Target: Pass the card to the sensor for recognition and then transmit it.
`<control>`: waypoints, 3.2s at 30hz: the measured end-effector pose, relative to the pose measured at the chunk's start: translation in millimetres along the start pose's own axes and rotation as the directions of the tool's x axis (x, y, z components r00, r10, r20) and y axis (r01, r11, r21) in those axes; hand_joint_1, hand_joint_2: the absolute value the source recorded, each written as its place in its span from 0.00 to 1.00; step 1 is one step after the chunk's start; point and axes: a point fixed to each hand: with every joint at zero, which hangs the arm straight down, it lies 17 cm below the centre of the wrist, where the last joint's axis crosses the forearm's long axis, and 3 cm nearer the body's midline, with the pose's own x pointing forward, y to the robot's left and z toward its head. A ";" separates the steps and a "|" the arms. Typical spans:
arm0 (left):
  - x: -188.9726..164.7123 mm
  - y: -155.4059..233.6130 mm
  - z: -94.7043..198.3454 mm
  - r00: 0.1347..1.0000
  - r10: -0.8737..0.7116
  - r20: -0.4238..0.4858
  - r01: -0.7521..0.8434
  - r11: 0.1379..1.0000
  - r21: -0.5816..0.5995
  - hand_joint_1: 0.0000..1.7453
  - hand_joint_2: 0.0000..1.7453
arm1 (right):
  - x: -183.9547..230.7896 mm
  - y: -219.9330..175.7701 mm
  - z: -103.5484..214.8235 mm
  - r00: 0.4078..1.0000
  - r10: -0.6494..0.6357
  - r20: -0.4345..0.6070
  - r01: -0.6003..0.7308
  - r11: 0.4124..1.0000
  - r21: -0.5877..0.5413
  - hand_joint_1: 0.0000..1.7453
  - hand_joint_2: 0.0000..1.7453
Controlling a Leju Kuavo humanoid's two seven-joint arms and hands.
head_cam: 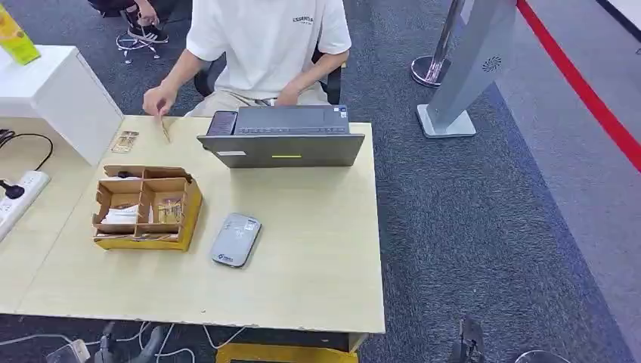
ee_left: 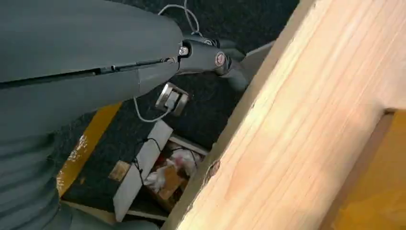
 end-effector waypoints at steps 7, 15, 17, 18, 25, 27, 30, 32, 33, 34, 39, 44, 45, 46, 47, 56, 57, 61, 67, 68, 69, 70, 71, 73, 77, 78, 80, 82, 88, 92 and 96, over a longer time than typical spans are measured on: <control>137.8 -52.9 -31.0 0.914 0.133 0.383 -0.103 0.990 -0.098 0.00 1.00 | -17.6 1.2 2.0 1.000 0.008 -0.027 -0.008 1.000 -0.013 0.00 0.00; 158.7 -13.2 -19.6 0.879 0.172 0.445 -0.198 0.980 0.012 0.00 1.00 | -72.3 9.5 13.0 0.994 0.098 -0.045 -0.100 0.995 -0.027 0.00 0.00; 144.9 0.5 -22.3 0.891 0.178 0.417 -0.218 0.975 0.050 0.00 1.00 | -76.7 13.3 15.1 0.992 0.116 -0.041 -0.117 0.993 -0.019 0.00 0.00; 137.4 7.7 -23.3 0.898 0.177 0.402 -0.224 0.972 0.072 0.00 1.00 | -78.5 14.4 15.9 0.991 0.128 -0.040 -0.128 0.992 -0.017 0.00 0.00; 89.1 74.2 -19.9 0.933 0.158 0.324 -0.249 0.932 0.263 0.00 1.00 | -96.9 15.5 20.0 0.979 0.200 -0.038 -0.201 0.980 -0.013 0.00 0.00; 78.0 97.9 -15.4 0.939 0.143 0.311 -0.247 0.913 0.326 0.00 1.00 | -105.3 17.2 22.2 0.974 0.222 -0.042 -0.222 0.975 -0.006 0.00 0.00; 68.6 125.7 -8.5 0.944 0.124 0.305 -0.245 0.884 0.399 0.00 1.00 | -115.2 19.4 25.2 0.967 0.251 -0.044 -0.251 0.968 0.003 0.00 0.00; 65.2 144.3 -1.6 0.945 0.106 0.309 -0.241 0.863 0.444 0.00 1.00 | -120.6 19.8 26.7 0.962 0.269 -0.043 -0.269 0.963 0.006 0.00 0.00; 65.6 150.2 -0.3 0.944 0.100 0.313 -0.242 0.855 0.459 0.00 1.00 | -123.3 20.1 27.4 0.959 0.279 -0.041 -0.279 0.960 0.007 0.00 0.00; 66.9 155.5 1.7 0.943 0.089 0.319 -0.240 0.849 0.470 0.00 1.00 | -125.2 20.8 28.3 0.957 0.287 -0.040 -0.287 0.958 0.008 0.00 0.00; 83.4 178.4 8.6 0.923 0.053 0.381 -0.256 0.824 0.505 0.00 1.00 | -137.6 24.3 33.0 0.944 0.326 -0.037 -0.326 0.945 0.019 0.00 0.00; 116.8 181.9 9.9 0.883 0.030 0.468 -0.281 0.833 0.476 0.00 1.00 | -142.8 25.2 34.8 0.937 0.349 -0.033 -0.348 0.937 0.025 0.00 0.00; 129.6 180.5 10.6 0.867 0.020 0.498 -0.287 0.837 0.466 0.00 1.00 | -144.7 24.9 35.2 0.934 0.356 -0.033 -0.355 0.934 0.026 0.00 0.00; 142.0 179.6 11.2 0.851 0.009 0.525 -0.291 0.841 0.457 0.00 1.00 | -146.2 24.6 35.5 0.932 0.361 -0.033 -0.361 0.932 0.027 0.00 0.00; 152.6 179.6 11.8 0.839 -0.004 0.545 -0.289 0.844 0.452 0.00 1.00 | -146.6 24.6 35.6 0.931 0.365 -0.031 -0.364 0.931 0.028 0.00 0.00; 232.5 132.6 -6.6 0.756 -0.154 0.636 -0.152 0.904 0.400 0.00 1.00 | -147.2 29.0 36.9 0.913 0.407 -0.008 -0.406 0.913 0.046 0.00 0.00; 237.1 122.9 -12.9 0.753 -0.172 0.635 -0.123 0.911 0.394 0.00 1.00 | -147.1 29.4 36.9 0.912 0.410 -0.006 -0.409 0.911 0.048 0.00 0.00; 247.5 89.1 -40.3 0.754 -0.230 0.615 -0.016 0.930 0.367 0.00 1.00 | -146.9 30.9 37.3 0.905 0.425 0.001 -0.424 0.904 0.053 0.00 0.00; 257.6 30.6 -81.3 0.751 -0.285 0.596 0.123 0.947 0.298 0.00 1.00 | -147.1 33.2 37.9 0.898 0.440 0.009 -0.440 0.896 0.062 0.00 0.00; 257.1 21.7 -87.6 0.753 -0.294 0.589 0.144 0.947 0.288 0.00 1.00 | -147.2 33.7 38.0 0.896 0.443 0.011 -0.443 0.894 0.065 0.00 0.00; 256.8 12.8 -93.8 0.754 -0.304 0.582 0.168 0.946 0.277 0.00 1.00 | -147.4 34.4 38.2 0.895 0.445 0.012 -0.445 0.893 0.069 0.00 0.00; 256.1 3.9 -99.8 0.755 -0.314 0.576 0.189 0.945 0.266 0.00 1.00 | -147.4 34.6 38.2 0.895 0.446 0.013 -0.446 0.892 0.070 0.00 0.00; 255.4 -4.7 -106.1 0.756 -0.324 0.569 0.211 0.943 0.257 0.00 1.00 | -147.7 34.9 38.4 0.894 0.447 0.013 -0.447 0.892 0.072 0.00 0.00; 252.7 -23.6 -118.4 0.755 -0.350 0.554 0.262 0.936 0.234 0.00 1.00 | -147.4 35.3 38.4 0.891 0.454 0.017 -0.454 0.888 0.073 0.00 0.00; 245.9 -53.9 -137.1 0.747 -0.403 0.528 0.352 0.915 0.199 0.00 1.00 | -147.8 35.9 38.6 0.887 0.461 0.019 -0.461 0.884 0.075 0.00 0.00; 245.7 -60.4 -141.1 0.744 -0.411 0.526 0.367 0.910 0.192 0.00 1.00 | -148.1 35.9 38.7 0.887 0.462 0.018 -0.462 0.884 0.075 0.00 0.00; 239.7 -75.4 -153.8 0.740 -0.447 0.503 0.416 0.891 0.180 0.00 1.00 | -149.0 36.4 39.0 0.884 0.467 0.017 -0.467 0.881 0.079 0.00 0.00; 238.4 -94.9 -164.1 0.717 -0.487 0.499 0.476 0.865 0.160 0.00 1.00 | -148.5 37.3 39.1 0.881 0.473 0.021 -0.473 0.877 0.081 0.00 0.00; 234.9 -136.2 -184.9 0.634 -0.605 0.482 0.619 0.770 0.153 0.00 1.00 | -150.1 39.2 39.8 0.872 0.489 0.025 -0.490 0.867 0.093 0.00 0.00; 231.4 -162.7 -197.8 0.564 -0.674 0.478 0.705 0.694 0.146 1.00 1.00 | -150.1 39.7 39.9 0.866 0.499 0.029 -0.499 0.861 0.094 0.00 0.00; 229.8 -186.4 -208.3 0.478 -0.736 0.479 0.780 0.607 0.154 1.00 1.00 | -150.1 40.0 40.0 0.859 0.510 0.033 -0.511 0.854 0.096 0.00 0.00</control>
